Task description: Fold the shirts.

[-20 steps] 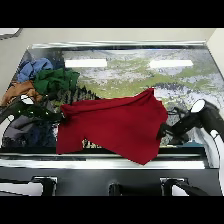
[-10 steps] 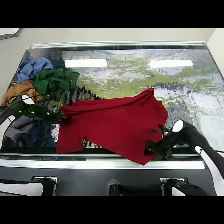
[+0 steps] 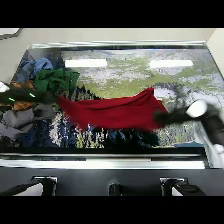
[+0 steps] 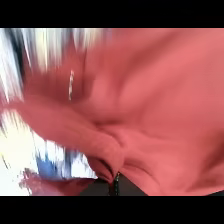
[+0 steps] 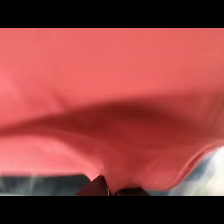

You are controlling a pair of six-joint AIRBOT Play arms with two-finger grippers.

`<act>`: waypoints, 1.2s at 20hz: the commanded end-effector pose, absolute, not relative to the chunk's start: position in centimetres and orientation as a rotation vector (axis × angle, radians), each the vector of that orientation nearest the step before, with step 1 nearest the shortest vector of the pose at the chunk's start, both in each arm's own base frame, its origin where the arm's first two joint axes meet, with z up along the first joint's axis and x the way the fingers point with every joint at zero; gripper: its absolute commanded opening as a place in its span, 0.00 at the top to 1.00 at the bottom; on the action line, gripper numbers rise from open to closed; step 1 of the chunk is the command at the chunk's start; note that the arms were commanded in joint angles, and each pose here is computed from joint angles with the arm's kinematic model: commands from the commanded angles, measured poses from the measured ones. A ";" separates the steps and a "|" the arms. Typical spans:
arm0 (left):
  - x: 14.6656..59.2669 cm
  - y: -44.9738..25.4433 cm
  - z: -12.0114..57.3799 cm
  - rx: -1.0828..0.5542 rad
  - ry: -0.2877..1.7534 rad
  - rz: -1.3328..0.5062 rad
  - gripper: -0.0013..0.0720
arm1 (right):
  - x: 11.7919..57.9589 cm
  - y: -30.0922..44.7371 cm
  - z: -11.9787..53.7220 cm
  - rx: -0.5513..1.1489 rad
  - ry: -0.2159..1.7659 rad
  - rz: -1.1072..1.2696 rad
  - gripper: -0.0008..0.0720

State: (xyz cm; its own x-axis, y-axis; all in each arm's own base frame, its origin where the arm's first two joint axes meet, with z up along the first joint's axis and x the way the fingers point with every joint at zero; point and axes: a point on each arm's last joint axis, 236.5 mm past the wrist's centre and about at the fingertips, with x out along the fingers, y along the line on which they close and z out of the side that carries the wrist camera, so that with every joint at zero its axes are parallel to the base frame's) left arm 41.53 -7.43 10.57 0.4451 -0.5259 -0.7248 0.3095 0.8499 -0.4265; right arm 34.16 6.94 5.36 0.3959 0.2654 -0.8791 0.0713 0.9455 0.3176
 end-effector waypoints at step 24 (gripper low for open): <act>45.8 -2.2 14.2 -0.355 0.885 -0.218 0.94 | 46.3 1.7 11.3 0.126 1.114 -0.039 0.93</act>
State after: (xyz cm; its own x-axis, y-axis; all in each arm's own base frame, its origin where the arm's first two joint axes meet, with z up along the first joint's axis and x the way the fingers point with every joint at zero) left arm 42.70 -1.87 27.48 0.8210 -0.2790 -0.4981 0.1164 0.9360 -0.3323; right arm 41.86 -0.47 21.44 0.6019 -0.0526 -0.7968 0.1166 0.9929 0.0226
